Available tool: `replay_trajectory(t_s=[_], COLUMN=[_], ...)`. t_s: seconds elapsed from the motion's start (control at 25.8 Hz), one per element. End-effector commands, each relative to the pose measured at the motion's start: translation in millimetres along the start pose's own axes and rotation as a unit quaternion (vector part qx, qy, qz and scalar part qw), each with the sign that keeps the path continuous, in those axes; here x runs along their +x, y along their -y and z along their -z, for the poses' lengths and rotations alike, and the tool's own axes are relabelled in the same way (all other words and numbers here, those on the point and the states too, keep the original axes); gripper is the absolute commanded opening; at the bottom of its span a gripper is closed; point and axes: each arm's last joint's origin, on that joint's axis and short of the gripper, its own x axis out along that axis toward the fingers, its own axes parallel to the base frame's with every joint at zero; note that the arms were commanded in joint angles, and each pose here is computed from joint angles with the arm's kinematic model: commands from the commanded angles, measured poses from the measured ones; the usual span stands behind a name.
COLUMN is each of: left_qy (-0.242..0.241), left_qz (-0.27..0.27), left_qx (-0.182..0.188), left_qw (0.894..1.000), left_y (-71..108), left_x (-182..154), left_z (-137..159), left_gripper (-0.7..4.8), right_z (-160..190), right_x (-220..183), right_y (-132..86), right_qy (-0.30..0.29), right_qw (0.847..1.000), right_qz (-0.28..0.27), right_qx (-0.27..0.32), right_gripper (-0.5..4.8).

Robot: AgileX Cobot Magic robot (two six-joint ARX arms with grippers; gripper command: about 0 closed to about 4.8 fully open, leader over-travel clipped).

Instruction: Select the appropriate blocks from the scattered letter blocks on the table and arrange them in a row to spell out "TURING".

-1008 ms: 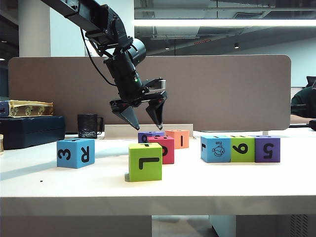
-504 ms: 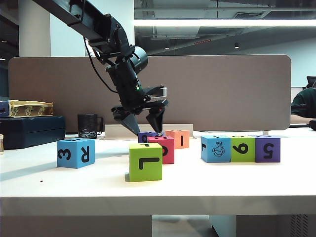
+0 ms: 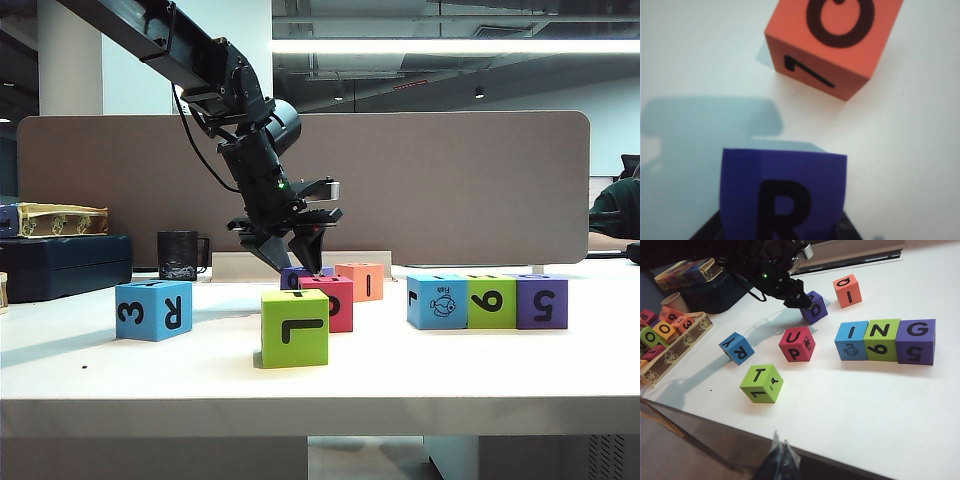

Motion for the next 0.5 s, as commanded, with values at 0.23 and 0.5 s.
replay_trajectory(t_s=[0.23,0.5], left_qy=[0.038,0.008], left_qz=[0.014,0.028], left_qx=[0.013,-0.107], left_qw=[0.999,0.994], left_y=[27.6,58.6], left_x=[-40,-58], left_z=[-21,-22], left_gripper=[2.09,2.09], right_z=[-3,-3], right_x=[-1,-1], right_y=[-1,-1], right_qy=[0.009,0.009], right_qw=[1.0,1.0], right_qz=[-0.001,-0.001], right_qx=[-0.007,-0.007], right_gripper=[-0.01,-0.01])
